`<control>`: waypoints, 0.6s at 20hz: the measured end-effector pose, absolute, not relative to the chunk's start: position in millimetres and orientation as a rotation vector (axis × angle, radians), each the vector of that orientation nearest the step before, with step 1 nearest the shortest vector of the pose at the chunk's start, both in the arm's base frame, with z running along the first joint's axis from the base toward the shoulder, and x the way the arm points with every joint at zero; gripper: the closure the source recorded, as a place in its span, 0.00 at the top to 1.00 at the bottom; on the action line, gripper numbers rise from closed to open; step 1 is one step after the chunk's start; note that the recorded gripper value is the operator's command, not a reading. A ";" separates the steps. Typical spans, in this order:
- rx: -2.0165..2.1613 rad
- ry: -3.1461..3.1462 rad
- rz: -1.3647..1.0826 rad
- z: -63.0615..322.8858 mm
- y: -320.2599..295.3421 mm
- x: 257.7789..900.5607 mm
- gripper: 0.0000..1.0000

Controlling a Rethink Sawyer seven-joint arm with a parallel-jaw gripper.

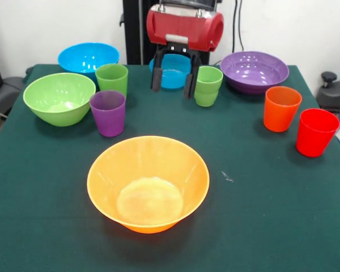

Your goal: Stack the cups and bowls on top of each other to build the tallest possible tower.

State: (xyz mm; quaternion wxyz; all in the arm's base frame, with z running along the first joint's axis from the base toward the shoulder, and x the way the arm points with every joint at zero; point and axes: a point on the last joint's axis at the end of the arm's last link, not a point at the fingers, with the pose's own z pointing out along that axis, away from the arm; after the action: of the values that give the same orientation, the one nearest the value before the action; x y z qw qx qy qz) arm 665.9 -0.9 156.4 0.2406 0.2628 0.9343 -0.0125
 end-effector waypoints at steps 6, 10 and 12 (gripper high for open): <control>0.690 2.571 0.005 162.3 -10.7 653.1 1.00; 0.681 2.591 0.011 158.3 -29.2 638.8 1.00; 0.680 2.597 0.011 156.9 -35.8 633.8 1.00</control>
State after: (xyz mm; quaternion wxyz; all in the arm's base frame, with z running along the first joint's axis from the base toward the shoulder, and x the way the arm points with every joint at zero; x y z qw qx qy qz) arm 633.8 -35.8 156.9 0.2266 0.2467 0.9422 0.0038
